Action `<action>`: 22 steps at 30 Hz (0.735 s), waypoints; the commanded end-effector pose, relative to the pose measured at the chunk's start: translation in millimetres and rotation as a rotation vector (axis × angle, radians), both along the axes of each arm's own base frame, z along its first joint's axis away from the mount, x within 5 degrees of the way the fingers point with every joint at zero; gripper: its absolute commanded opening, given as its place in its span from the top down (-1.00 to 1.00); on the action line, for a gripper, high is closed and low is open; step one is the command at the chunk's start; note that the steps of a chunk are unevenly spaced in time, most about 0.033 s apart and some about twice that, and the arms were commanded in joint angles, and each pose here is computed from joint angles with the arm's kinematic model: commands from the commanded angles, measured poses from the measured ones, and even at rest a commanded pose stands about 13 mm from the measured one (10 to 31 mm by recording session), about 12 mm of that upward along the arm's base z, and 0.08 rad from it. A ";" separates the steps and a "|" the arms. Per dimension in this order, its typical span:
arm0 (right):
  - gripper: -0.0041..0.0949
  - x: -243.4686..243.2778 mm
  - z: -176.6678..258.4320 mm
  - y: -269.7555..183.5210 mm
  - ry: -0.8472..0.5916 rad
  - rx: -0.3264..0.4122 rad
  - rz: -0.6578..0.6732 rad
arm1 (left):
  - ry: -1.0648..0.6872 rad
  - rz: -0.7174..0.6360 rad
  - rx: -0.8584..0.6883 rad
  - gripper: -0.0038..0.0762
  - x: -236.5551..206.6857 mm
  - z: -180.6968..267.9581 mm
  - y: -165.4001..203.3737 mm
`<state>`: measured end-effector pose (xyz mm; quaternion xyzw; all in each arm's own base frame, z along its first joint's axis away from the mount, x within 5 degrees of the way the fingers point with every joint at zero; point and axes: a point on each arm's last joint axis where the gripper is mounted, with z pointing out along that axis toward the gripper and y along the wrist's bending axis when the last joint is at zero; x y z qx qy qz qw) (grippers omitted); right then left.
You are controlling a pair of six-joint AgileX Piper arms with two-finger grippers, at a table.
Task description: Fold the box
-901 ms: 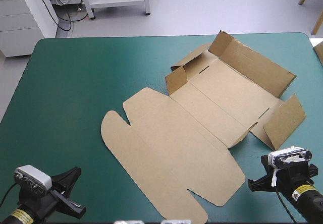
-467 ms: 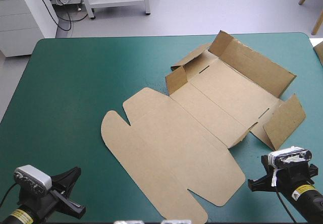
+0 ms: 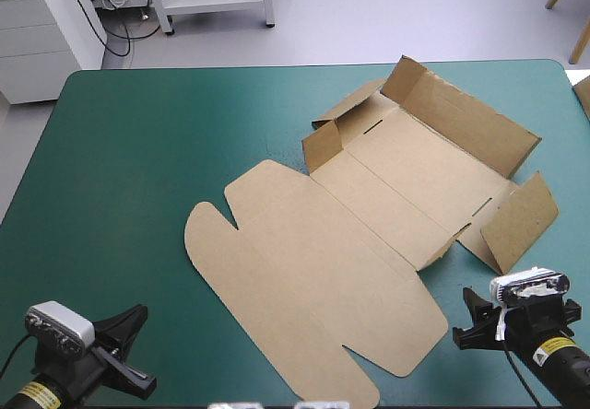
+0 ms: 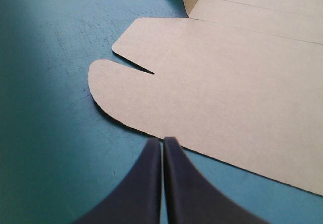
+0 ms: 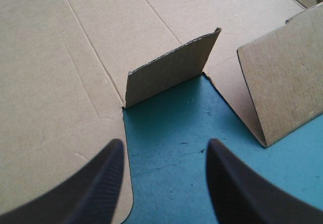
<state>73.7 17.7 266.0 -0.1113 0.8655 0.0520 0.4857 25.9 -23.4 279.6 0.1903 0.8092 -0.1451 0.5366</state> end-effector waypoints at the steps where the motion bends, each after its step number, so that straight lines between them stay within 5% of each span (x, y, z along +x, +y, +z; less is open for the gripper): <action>1: -0.54 3.7 12.6 0.5 -0.080 0.018 -0.004 | -0.067 0.009 -0.058 0.92 2.2 13.4 -1.1; 9: -0.52 3.2 25.3 0.4 -0.055 0.157 -0.082 | -0.067 0.009 -0.058 0.92 2.2 13.4 -1.1; 22: -0.40 34.4 91.0 3.4 0.180 0.112 -0.148 | -0.067 0.009 -0.058 0.92 2.2 13.4 -1.1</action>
